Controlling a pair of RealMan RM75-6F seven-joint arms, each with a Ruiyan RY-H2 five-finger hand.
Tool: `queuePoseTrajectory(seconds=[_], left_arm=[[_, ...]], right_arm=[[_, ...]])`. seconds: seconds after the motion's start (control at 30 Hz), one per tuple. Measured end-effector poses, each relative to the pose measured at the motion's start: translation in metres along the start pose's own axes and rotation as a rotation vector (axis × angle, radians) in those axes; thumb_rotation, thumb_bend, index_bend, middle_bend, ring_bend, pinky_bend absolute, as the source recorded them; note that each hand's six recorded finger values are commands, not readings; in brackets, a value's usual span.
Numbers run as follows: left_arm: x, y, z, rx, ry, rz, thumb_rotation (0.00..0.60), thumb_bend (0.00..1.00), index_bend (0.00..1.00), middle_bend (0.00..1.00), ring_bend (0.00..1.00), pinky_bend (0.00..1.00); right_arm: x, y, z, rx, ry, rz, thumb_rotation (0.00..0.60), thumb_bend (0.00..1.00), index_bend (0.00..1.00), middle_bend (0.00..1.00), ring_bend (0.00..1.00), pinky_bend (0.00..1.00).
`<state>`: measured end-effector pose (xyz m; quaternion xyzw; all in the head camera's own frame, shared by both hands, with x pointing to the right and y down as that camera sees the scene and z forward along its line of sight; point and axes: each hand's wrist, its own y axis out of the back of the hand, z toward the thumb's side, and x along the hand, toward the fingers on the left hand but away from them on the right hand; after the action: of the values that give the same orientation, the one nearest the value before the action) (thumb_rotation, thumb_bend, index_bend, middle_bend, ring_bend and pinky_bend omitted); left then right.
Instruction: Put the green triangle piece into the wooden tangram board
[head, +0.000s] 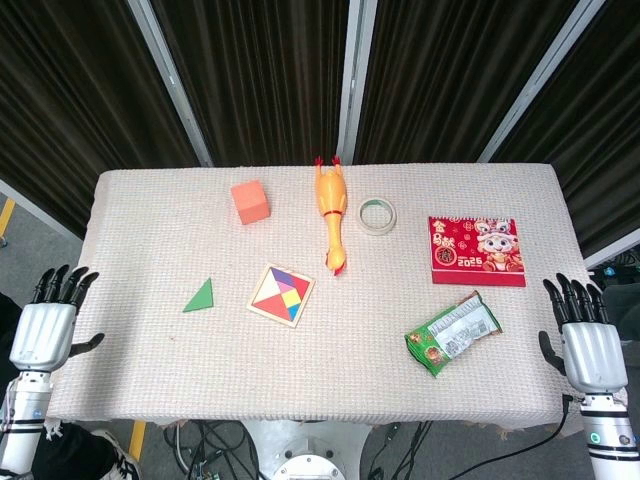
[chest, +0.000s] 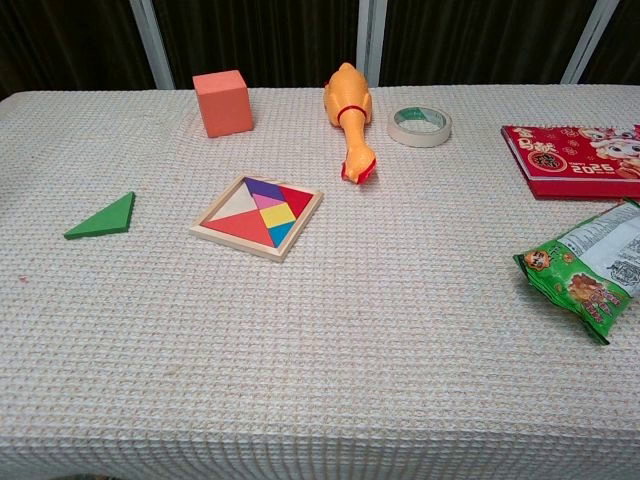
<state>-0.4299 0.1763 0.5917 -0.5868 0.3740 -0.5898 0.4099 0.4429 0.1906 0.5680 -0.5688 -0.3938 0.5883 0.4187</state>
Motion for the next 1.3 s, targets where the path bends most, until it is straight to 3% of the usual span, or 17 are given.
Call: queuePoseTrajectory(seconds=[0.6,1.3], left_arm=[[0.002,-0.006,0.015,-0.025,-0.014,-0.024,0.6,0.1,0.14,0.11,0.02,0.07],[0.016,-0.029,0.059,-0.164,-0.078,-0.123,0.6,0.09,0.16,0.12,0.02,0.07]], right_arm=[[-0.002,0.0,-0.006,-0.004,-0.018,0.007,0.6,0.33,0.0,0.0,0.0,0.0],[-0.008,0.017,-0.012,0.0,-0.02,-0.046,0.6,0.34,0.0,0.0,0.0,0.0]])
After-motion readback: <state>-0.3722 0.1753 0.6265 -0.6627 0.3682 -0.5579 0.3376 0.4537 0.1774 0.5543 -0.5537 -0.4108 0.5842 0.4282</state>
